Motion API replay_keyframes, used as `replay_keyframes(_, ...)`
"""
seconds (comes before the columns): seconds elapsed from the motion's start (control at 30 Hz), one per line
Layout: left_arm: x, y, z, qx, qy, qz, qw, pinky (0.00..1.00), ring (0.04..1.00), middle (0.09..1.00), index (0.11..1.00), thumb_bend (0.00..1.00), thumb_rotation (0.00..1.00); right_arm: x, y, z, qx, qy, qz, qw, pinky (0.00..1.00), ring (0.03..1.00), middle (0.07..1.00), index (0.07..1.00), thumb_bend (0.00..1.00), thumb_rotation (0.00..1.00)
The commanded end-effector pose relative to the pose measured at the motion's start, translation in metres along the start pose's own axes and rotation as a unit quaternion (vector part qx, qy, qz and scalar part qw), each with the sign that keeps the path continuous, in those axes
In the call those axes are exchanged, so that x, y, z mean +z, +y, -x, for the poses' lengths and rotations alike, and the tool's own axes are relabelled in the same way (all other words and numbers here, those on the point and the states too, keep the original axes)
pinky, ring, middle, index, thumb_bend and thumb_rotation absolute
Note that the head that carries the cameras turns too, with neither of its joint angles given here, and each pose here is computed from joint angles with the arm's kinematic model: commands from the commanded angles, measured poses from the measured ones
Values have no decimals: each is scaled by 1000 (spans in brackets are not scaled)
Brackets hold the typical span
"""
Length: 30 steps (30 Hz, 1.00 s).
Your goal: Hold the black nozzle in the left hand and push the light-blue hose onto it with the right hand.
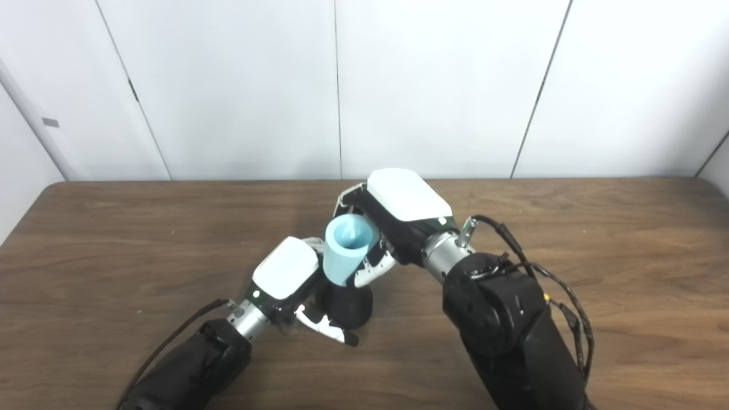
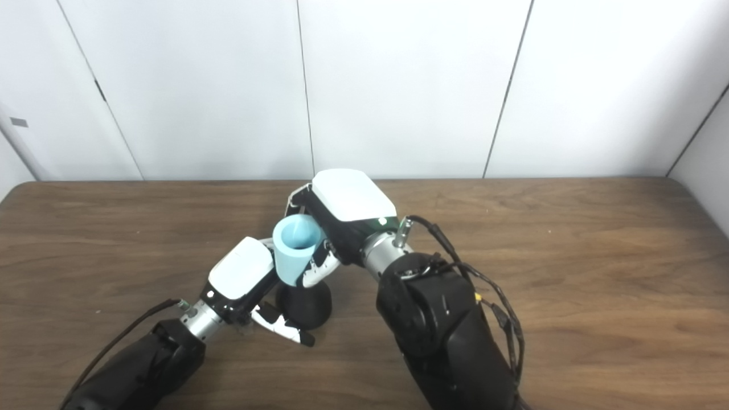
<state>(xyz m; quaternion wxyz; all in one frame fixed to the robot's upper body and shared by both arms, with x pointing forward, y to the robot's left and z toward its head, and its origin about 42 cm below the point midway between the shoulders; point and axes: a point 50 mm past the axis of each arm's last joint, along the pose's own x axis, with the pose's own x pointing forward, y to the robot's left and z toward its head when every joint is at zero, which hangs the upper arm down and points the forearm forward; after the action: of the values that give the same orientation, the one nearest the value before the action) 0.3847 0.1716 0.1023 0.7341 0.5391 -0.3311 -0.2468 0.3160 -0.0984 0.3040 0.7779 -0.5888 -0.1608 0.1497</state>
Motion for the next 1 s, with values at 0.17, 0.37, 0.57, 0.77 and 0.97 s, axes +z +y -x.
replay_keyframes(0.17, 112, -135, 46, -125, 29, 161, 979, 625, 459, 459, 513, 503, 0, 11, 2, 6, -24, -42, 61, 997, 118, 389, 460, 495, 518, 0)
replay_keyframes(0.37, 113, -135, 46, -127, 29, 161, 978, 630, 460, 463, 508, 504, 0, 7, 7, 7, -34, -32, 52, 998, 103, 185, 470, 477, 531, 0)
replay_keyframes(0.57, 114, -134, 47, -125, 27, 163, 978, 627, 460, 462, 510, 504, 0, 3, 11, 6, -31, -25, 51, 998, 98, 165, 380, 481, 523, 0)
replay_keyframes(0.77, 116, -133, 48, -123, 27, 163, 979, 622, 459, 458, 514, 503, 0, 1, 13, 5, -31, -20, 47, 998, 105, 173, 377, 484, 522, 0)
replay_keyframes(0.97, 119, -133, 47, -126, 27, 160, 979, 623, 461, 459, 511, 503, 0, -4, 20, 3, -26, -12, 54, 998, 139, 214, 382, 490, 523, 0)
